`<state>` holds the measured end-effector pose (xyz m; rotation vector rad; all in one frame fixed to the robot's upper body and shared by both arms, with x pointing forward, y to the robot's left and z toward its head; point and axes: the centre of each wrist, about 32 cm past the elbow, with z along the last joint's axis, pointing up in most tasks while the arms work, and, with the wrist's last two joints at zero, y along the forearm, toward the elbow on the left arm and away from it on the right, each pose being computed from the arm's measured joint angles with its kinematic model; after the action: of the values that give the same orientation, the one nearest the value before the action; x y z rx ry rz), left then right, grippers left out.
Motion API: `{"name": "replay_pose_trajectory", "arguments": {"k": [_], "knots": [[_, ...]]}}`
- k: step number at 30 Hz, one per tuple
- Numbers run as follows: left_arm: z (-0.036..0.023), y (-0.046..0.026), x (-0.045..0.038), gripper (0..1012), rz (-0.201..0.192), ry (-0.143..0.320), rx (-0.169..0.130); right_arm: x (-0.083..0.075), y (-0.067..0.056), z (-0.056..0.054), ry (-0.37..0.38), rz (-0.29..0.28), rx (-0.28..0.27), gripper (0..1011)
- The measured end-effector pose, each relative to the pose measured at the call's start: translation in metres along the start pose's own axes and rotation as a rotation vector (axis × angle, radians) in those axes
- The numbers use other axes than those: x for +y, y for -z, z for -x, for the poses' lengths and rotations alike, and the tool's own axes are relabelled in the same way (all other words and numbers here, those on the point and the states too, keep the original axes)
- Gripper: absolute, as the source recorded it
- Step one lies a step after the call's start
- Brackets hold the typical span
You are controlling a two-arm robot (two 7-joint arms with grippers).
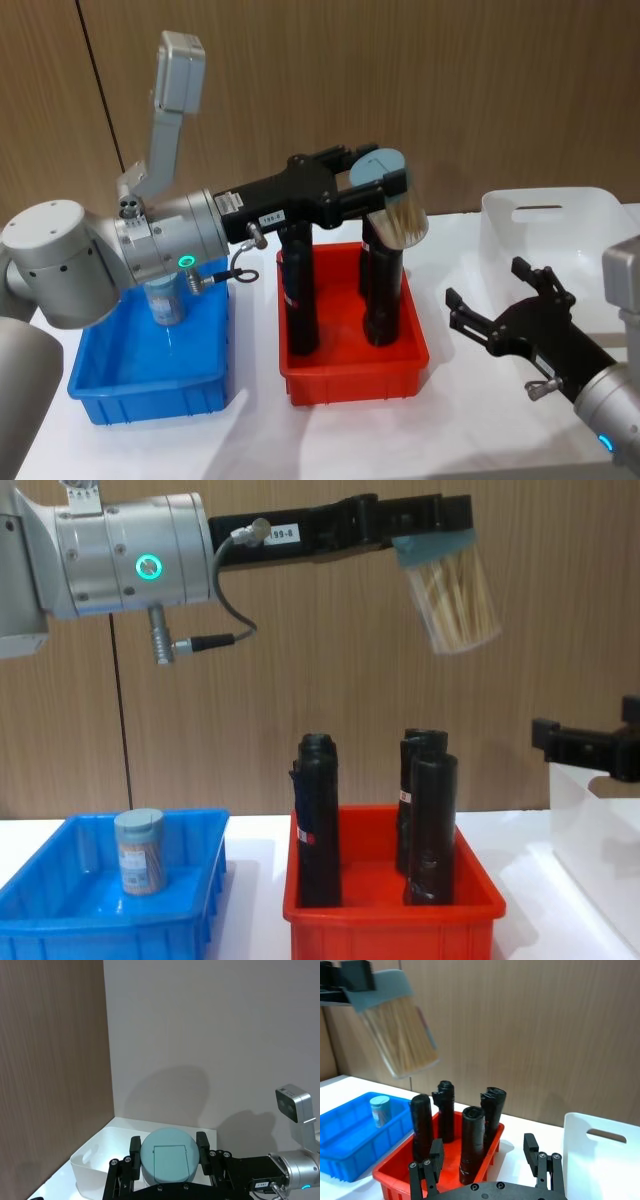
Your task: Pick the cotton swabs from the blue box and place them into the white box.
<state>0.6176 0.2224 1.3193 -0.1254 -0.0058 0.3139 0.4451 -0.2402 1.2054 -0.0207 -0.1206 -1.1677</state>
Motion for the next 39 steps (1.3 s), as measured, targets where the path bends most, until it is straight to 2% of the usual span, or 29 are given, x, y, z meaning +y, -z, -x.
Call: {"name": "replay_pose_trajectory", "arguments": {"k": [12, 20, 26, 39], "knots": [[-0.0009, 0.0, -0.0027, 670, 0.004, 0.012, 0.006, 0.005, -0.031, -0.007, -0.11, 0.02, -0.101, 1002], [-0.0011, 0.0, -0.0034, 670, 0.005, 0.016, 0.007, 0.01, -0.047, -0.007, -0.151, 0.018, -0.141, 1002], [-0.0012, 0.0001, -0.0038, 670, 0.006, 0.017, 0.008, 0.014, -0.056, -0.006, -0.174, 0.009, -0.161, 1002], [-0.0013, 0.0, -0.0042, 670, 0.007, 0.019, 0.008, 0.024, -0.068, -0.002, -0.207, -0.001, -0.187, 1002]]}}
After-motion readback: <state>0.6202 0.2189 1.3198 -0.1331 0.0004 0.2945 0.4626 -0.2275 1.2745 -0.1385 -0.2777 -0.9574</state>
